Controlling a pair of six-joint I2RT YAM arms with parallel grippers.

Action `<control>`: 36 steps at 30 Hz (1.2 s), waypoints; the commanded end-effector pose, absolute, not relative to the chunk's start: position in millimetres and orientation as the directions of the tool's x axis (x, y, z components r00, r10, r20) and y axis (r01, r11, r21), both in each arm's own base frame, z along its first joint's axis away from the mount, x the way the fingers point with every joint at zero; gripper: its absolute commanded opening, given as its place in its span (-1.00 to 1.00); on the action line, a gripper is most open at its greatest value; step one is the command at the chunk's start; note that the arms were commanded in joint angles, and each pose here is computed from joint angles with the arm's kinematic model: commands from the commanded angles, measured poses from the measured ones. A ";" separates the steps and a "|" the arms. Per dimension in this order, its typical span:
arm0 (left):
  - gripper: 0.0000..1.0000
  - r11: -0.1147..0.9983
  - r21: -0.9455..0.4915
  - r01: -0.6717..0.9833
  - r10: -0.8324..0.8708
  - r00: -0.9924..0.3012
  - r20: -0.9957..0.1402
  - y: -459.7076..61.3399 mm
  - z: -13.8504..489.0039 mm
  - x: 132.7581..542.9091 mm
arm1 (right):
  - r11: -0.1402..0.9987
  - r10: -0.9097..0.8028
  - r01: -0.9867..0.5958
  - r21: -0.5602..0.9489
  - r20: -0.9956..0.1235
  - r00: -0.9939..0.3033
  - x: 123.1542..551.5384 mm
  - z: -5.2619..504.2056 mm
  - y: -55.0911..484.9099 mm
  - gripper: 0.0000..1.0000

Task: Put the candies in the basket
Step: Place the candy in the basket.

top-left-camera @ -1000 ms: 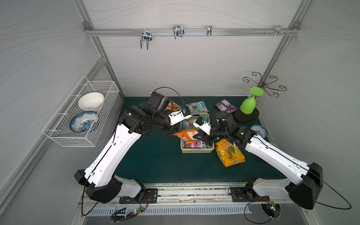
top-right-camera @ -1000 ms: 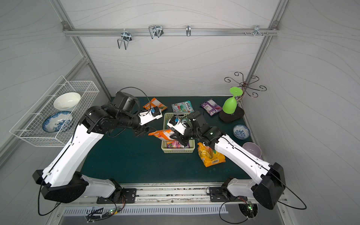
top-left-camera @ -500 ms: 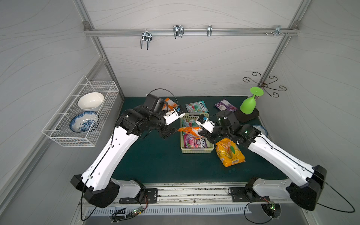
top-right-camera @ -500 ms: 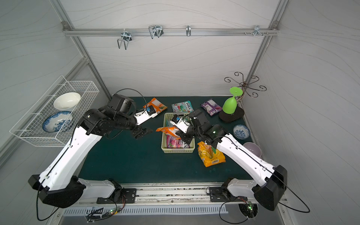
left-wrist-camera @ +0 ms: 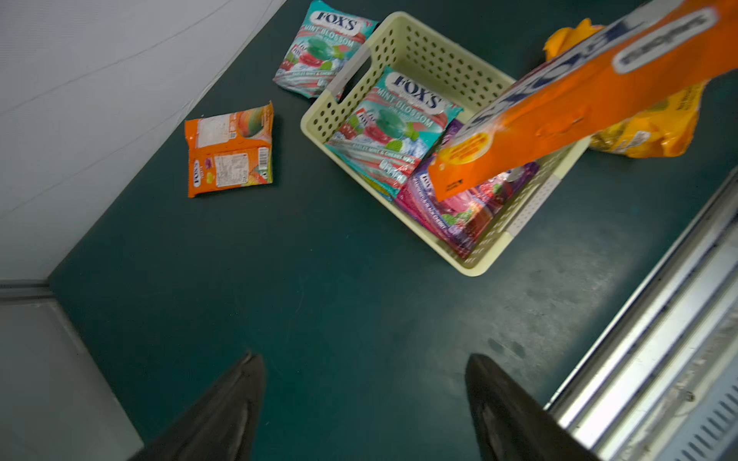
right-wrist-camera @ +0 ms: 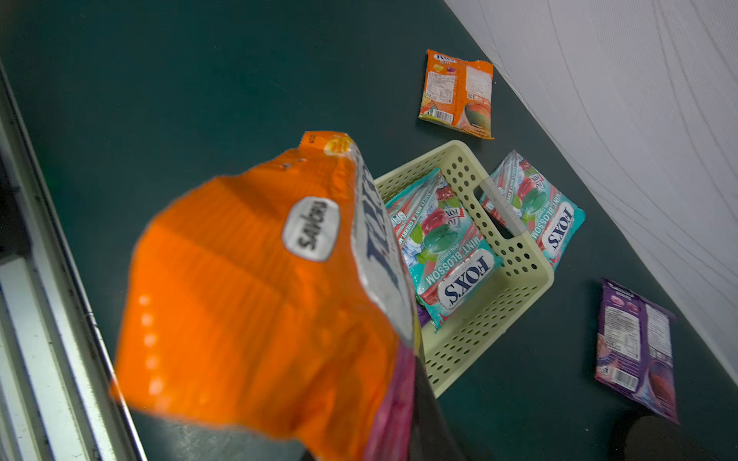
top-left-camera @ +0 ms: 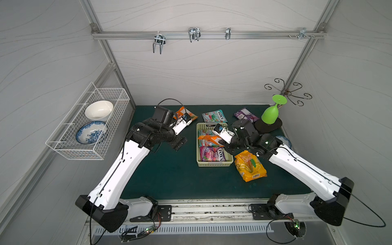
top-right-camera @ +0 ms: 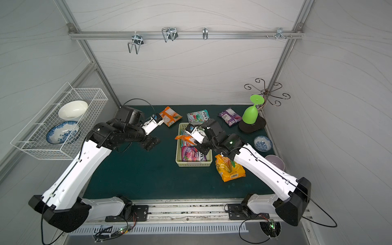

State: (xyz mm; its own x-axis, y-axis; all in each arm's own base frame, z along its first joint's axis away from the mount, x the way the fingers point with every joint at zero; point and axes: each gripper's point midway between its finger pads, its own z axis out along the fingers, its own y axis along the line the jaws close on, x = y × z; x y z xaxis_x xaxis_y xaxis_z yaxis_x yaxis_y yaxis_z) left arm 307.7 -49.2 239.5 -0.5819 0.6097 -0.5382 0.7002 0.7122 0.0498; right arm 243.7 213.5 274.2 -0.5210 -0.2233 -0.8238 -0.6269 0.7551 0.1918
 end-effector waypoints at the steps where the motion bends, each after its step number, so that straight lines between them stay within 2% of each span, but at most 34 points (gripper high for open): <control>1: -1.00 0.662 0.115 0.741 0.640 -0.478 -0.602 -64.9 280.1 304.7 | 0.664 -0.243 -0.723 0.191 -0.859 -0.451 235.4 289.6 231.7 0.83; 14: -1.00 0.483 0.255 0.838 0.742 -0.237 -0.628 -138.6 338.5 276.0 | 0.474 -0.330 -0.871 0.130 -0.891 -0.313 216.3 303.0 279.4 0.81; 29: -1.00 0.289 0.277 0.917 0.792 -0.066 -0.607 -208.6 347.4 249.4 | 0.307 -0.355 -0.948 0.078 -0.915 -0.191 218.7 311.6 315.0 0.79; 36: -1.00 0.255 0.278 0.926 0.791 -0.034 -0.611 -222.2 353.3 239.9 | 0.188 -0.340 -0.975 0.116 -0.924 -0.175 207.9 305.2 331.6 0.67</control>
